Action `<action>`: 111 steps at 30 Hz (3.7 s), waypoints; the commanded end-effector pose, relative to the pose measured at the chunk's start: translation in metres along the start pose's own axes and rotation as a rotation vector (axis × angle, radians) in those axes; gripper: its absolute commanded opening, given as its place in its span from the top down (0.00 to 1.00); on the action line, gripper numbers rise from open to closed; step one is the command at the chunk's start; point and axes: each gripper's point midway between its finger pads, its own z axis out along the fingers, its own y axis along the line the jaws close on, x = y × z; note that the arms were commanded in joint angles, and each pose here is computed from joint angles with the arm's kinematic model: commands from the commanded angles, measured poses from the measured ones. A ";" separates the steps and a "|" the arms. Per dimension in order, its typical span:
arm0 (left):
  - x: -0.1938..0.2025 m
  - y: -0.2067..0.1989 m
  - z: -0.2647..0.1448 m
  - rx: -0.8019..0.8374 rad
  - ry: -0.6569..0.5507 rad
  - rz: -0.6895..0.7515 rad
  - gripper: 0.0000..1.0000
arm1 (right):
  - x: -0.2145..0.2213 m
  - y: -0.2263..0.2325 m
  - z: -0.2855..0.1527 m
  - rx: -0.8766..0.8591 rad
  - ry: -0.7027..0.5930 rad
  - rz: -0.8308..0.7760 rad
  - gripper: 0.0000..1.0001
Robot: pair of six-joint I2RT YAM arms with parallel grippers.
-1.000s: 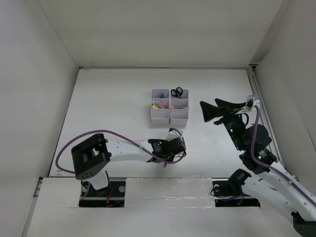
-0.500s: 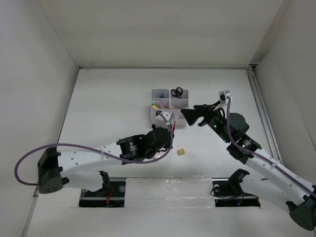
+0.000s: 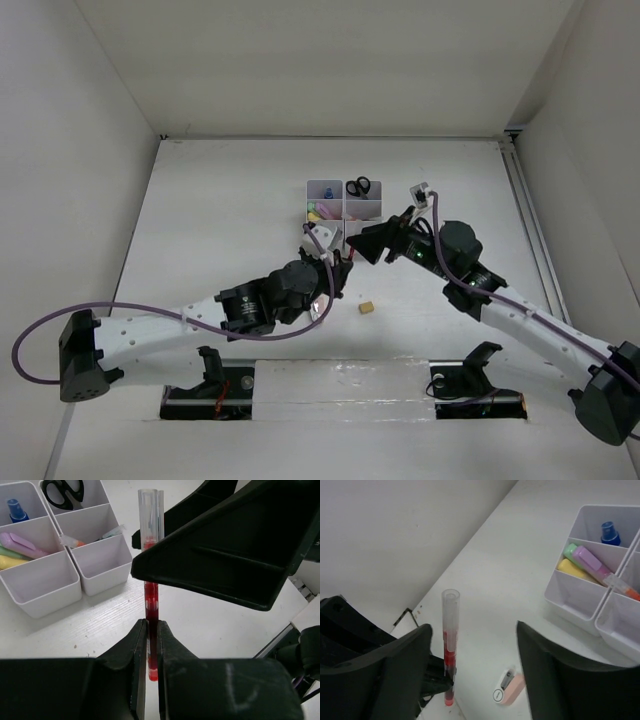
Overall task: Sort the stationery into containers
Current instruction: Pass the stationery from the left arm to the right, then place the stationery into the container, then grab a piece of stationery with the left arm
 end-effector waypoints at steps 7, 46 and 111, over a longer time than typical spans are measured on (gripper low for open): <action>-0.009 -0.013 -0.001 0.071 -0.038 0.015 1.00 | -0.012 0.036 0.005 -0.186 -0.010 -0.007 0.74; 0.031 0.047 -0.056 -0.090 0.118 -0.064 0.01 | -0.075 -0.159 0.114 0.267 -0.156 -0.545 1.00; 0.189 0.080 -0.014 -0.772 0.527 -0.283 0.10 | -0.058 -0.025 -0.033 0.256 -0.198 -0.223 0.00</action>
